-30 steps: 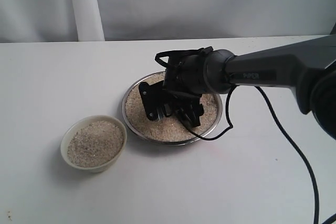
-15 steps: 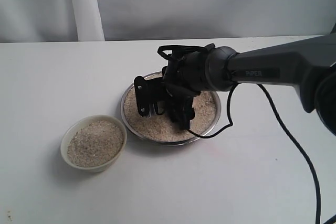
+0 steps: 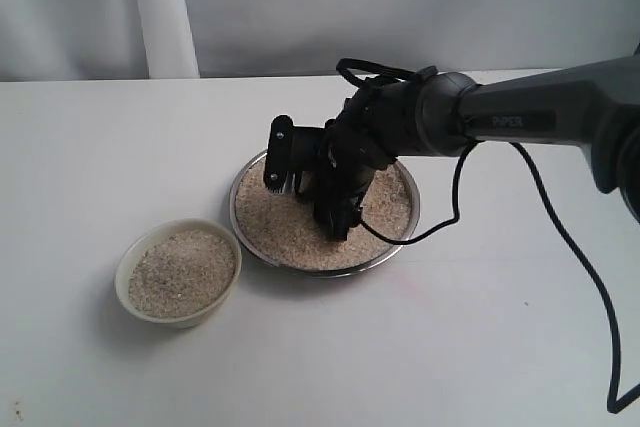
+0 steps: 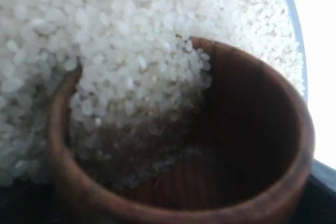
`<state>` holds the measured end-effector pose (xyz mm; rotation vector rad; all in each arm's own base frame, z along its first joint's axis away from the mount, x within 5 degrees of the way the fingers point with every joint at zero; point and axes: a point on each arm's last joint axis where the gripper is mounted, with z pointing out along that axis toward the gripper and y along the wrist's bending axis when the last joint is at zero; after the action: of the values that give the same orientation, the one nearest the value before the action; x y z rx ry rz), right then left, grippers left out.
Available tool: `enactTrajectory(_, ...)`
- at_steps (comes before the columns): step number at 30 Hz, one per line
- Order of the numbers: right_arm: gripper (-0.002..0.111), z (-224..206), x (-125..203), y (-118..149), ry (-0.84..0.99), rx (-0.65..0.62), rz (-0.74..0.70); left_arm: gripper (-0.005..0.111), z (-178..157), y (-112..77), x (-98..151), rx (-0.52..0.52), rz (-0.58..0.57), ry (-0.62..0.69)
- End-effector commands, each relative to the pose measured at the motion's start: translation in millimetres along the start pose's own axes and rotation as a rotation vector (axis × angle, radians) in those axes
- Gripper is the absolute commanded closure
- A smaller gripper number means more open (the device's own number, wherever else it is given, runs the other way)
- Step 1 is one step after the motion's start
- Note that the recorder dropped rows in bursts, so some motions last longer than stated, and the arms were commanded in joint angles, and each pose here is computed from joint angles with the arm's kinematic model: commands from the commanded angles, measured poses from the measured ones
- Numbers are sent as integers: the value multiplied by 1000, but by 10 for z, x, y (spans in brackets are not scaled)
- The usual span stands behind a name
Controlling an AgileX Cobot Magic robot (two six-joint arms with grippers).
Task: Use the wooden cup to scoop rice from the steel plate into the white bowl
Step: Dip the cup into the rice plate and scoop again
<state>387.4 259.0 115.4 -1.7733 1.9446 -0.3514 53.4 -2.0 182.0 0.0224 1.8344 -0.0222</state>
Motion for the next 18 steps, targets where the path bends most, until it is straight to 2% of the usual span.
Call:
enactTrajectory(1,108,112,33,103,1,-49,62,107,0,-1,-1,2,-3,-7)
enactTrajectory(12,108,39,60,36,-50,-73,219,107,0,-1,-1,2,-3,-7)
enactTrajectory(18,108,-161,184,0,-150,-17,293,107,0,-1,-1,2,-3,-7)
